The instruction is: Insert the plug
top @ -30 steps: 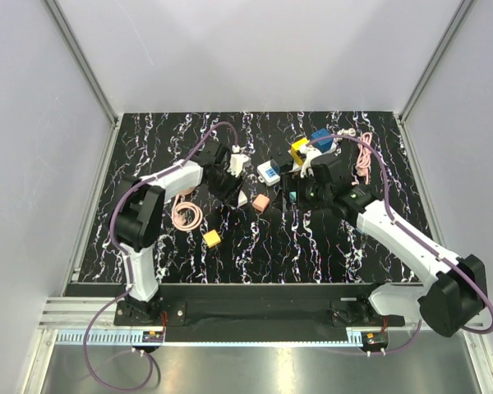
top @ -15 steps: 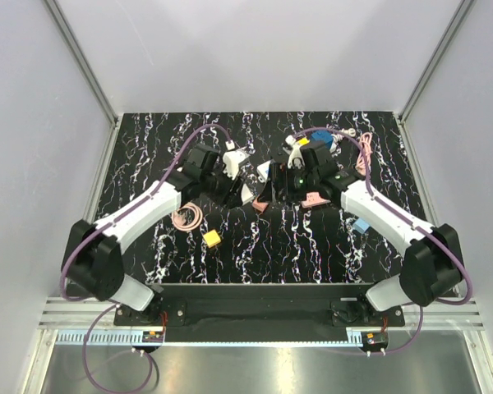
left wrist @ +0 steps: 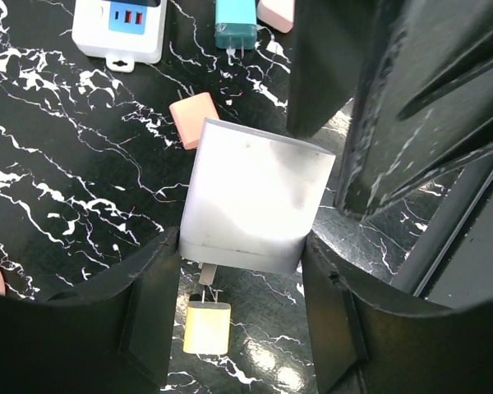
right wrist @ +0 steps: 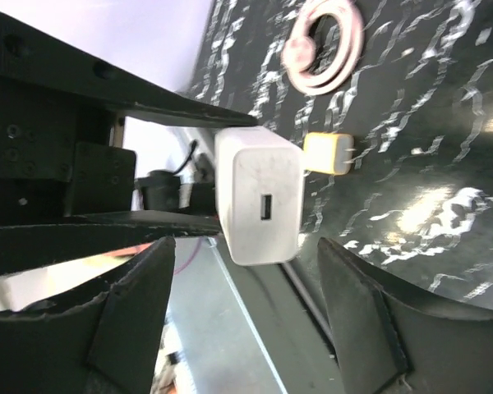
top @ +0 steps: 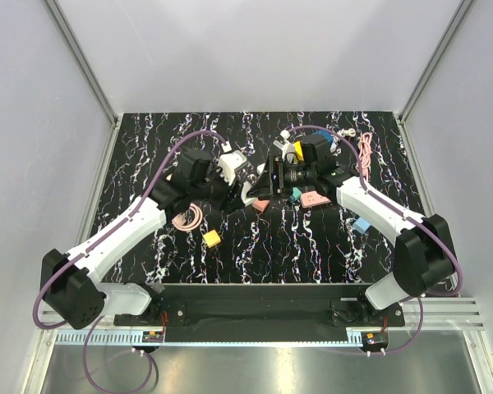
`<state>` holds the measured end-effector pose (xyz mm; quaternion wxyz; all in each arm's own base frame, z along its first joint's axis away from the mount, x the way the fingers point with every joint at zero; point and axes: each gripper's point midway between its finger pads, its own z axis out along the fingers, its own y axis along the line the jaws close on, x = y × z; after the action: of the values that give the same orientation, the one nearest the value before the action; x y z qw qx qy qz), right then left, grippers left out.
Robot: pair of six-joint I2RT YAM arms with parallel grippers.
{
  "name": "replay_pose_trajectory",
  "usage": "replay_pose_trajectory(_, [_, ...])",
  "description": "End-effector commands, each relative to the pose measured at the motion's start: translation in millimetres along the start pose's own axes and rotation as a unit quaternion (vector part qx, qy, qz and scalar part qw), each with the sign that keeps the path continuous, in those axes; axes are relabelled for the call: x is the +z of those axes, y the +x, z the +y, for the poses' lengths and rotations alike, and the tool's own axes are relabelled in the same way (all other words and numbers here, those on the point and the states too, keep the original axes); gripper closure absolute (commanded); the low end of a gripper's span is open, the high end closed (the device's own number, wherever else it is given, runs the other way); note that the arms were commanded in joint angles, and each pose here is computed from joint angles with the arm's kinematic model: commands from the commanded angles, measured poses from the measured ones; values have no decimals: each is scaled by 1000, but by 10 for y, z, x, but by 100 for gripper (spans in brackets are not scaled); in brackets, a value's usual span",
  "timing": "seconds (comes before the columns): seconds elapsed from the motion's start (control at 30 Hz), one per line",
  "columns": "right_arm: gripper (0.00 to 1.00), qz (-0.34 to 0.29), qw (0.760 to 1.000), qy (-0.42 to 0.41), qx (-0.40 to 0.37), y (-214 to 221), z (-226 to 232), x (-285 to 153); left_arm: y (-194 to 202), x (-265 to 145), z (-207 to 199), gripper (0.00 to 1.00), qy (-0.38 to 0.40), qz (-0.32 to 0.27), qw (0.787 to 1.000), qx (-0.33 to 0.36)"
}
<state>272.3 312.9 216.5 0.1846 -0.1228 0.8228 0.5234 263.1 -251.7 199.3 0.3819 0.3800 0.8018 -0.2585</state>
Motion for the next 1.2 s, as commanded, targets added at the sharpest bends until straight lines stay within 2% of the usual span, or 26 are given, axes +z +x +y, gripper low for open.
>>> replay_pose_trajectory(0.0, [25, 10, 998, -62, 2, -21, 187, 22, -186, -50, -115, 100, 22, -40, 999, 15])
replay_pose_trajectory(0.2, [25, 15, 997, -72, 12, -29, 146, 94, -170, -36, -160, 100, 29, -39, 999, 21])
replay_pose_trajectory(0.3, [35, 17, 997, -74, 14, -34, 134, 115, -188, -38, -182, 100, 33, -41, 998, 24])
replay_pose_trajectory(0.37, [48, 17, 997, -73, 14, -42, 121, 127, -204, -51, -195, 100, 34, -43, 998, 27])
replay_pose_trajectory(0.43, [70, 18, 997, -73, 13, -41, 115, 130, -210, -64, -192, 100, 32, -45, 998, 29])
replay_pose_trajectory(0.53, [83, 20, 997, -74, 16, -31, 110, 134, -223, -87, -212, 99, 35, -49, 998, 32])
replay_pose_trajectory(0.6, [97, 26, 996, -80, 12, -16, 124, 131, -248, -103, -193, 85, 28, -52, 998, 32])
replay_pose_trajectory(0.63, [100, 26, 996, -81, 7, -15, 119, 133, -254, -106, -176, 74, 22, -53, 998, 30])
replay_pose_trajectory(0.67, [100, 21, 997, -75, 3, -35, 104, 125, -265, -115, -137, 48, 10, -54, 998, 25])
replay_pose_trajectory(0.73, [100, 3, 998, -57, -24, -136, 1, 31, -290, -164, -121, 32, 0, -58, 998, 24])
replay_pose_trajectory(0.77, [100, 4, 1000, 1, -2, -109, -235, -26, -303, -187, -93, 25, -11, -61, 998, 20])
replay_pose_trajectory(0.8, [100, -12, 999, 38, -19, -231, -306, -121, -330, -256, -100, 7, -16, -68, 997, 19])
replay_pose_trajectory(0.83, [100, -22, 994, 88, -60, -318, -526, -263, -328, -281, -98, 1, -19, -71, 997, 19])
replay_pose_trajectory(0.87, [100, -18, 982, 180, -54, -279, -835, -414, -333, -323, -101, 1, -23, -75, 997, 16])
replay_pose_trajectory(0.93, [100, -22, 952, 281, -120, -411, -1130, -689, -331, -428, -131, 1, -26, -87, 996, 17])
replay_pose_trajectory(0.97, [100, -26, 920, 369, -128, -458, -1426, -930, -326, -464, -142, 1, -27, -91, 995, 14])
replay_pose_trajectory(1.07, [100, 0, 874, 471, -123, -453, -1927, -1379, -355, -569, -164, 1, -33, -107, 994, 8])
replay_pose_trajectory(1.17, [100, 17, 865, 488, -113, -414, -2189, -1592, -358, -646, -247, 1, -18, -116, 993, 9])
